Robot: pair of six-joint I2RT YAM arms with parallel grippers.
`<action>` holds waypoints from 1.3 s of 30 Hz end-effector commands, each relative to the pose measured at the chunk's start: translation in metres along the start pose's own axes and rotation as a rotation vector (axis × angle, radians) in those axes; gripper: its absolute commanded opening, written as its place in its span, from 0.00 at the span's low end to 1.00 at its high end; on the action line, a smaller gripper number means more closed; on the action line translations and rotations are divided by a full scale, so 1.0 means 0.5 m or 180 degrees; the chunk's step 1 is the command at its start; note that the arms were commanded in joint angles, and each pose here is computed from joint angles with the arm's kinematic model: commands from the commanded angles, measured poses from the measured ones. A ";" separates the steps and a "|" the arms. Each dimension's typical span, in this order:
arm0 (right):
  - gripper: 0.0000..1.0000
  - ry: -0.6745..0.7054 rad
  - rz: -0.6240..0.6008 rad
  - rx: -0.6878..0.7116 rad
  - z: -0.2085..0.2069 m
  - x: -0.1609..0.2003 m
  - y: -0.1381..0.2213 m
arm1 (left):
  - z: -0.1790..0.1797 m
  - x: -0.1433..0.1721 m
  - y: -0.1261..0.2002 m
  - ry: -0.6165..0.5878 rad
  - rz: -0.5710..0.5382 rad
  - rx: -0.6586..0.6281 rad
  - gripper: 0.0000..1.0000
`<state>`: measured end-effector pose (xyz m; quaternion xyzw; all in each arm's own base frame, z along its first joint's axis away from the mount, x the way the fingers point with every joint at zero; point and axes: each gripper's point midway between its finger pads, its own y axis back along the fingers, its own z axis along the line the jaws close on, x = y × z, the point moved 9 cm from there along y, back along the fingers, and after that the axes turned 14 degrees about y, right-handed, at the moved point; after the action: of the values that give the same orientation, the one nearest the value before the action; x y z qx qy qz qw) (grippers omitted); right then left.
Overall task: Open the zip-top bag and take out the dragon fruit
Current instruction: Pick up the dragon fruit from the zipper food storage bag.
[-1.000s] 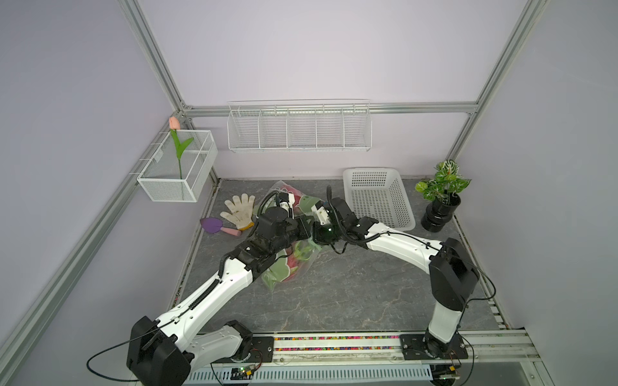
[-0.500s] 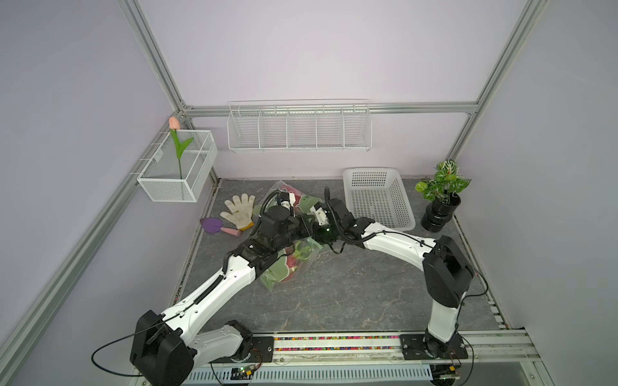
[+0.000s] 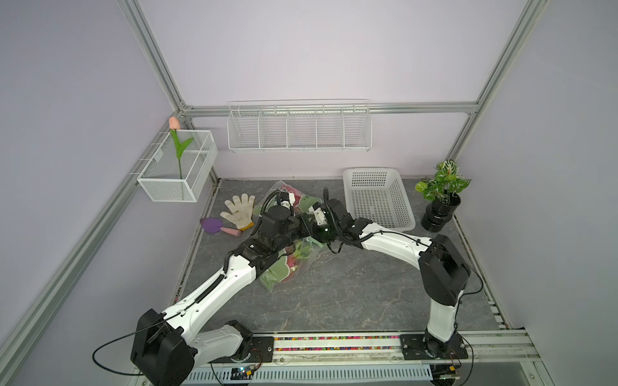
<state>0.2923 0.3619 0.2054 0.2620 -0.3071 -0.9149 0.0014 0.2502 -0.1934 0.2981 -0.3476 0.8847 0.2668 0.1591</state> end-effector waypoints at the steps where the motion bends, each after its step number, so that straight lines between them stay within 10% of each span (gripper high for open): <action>1: 0.08 0.0148 -0.0103 -0.0101 0.021 -0.002 0.018 | 0.006 -0.001 0.015 0.0015 -0.0085 -0.0103 0.00; 39: 0.07 0.1314 -0.0393 -0.0043 0.155 -0.010 0.227 | 0.038 -0.023 0.111 -0.0143 -0.0498 -0.0506 0.00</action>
<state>0.2473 0.3213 0.2949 0.4199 -0.2904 -0.8595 0.0249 0.2224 -0.1490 0.3139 -0.4123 0.8386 0.3136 0.1685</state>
